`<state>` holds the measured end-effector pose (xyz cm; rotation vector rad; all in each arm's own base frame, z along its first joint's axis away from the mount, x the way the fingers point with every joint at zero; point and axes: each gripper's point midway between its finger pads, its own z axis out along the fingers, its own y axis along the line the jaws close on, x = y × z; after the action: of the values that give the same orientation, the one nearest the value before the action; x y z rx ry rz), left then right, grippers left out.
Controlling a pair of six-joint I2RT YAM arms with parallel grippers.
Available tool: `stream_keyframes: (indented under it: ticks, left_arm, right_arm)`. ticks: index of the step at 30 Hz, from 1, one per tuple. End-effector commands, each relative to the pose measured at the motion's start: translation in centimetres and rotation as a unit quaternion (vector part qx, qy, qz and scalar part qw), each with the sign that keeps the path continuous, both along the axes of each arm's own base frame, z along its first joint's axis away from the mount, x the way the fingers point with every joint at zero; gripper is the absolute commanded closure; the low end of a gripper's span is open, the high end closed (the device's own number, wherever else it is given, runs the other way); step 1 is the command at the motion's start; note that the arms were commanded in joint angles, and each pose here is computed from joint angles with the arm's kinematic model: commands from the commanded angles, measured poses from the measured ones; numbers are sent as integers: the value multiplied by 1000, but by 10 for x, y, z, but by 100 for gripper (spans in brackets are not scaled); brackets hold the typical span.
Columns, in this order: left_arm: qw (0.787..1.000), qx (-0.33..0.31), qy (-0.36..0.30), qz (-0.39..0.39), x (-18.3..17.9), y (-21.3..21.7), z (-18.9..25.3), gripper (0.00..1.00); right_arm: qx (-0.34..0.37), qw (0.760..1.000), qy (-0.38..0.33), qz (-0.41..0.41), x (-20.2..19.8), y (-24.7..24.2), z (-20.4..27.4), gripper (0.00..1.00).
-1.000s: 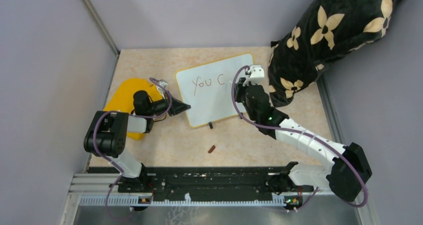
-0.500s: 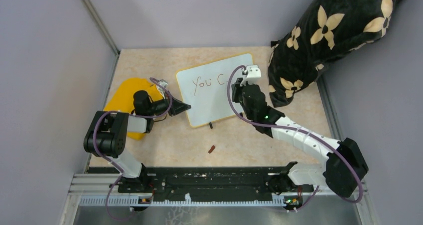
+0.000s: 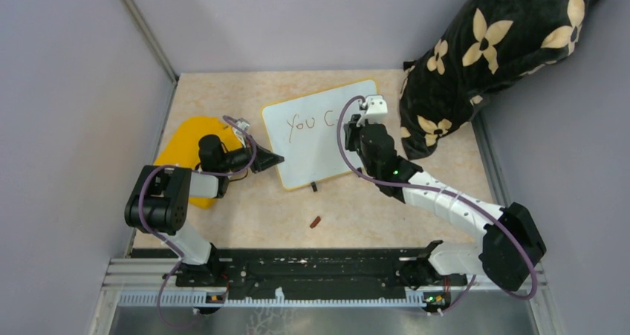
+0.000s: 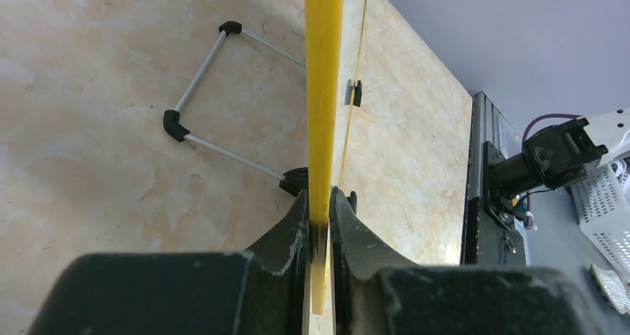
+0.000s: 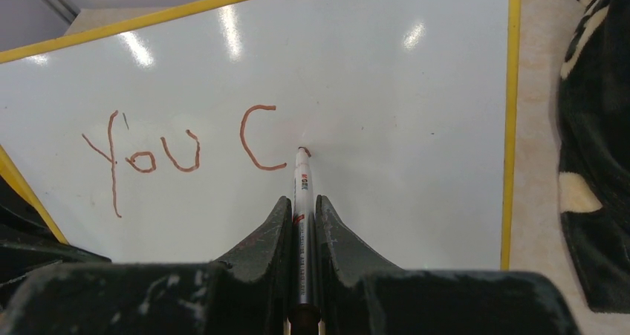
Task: Write a sentence on the whiteboard
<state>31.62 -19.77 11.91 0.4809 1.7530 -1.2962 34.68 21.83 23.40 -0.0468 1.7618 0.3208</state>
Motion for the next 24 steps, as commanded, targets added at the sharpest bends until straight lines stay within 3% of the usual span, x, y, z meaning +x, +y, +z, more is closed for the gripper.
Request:
stream_keyframes:
  ticks: [1,13,24]
  left_arm:
    - [1000,15,-1,12,5,0,-7,100]
    - [1000,17,0,11,4,0,-7,100]
    - [1000,18,0,9,3,-2,-8,100]
  right_arm:
    - [32,999,-40,14,10,10,36,100]
    - [14,999,-13,37,2,14,17,100]
    - [-6,1000,2,7,-2,-3,7,100]
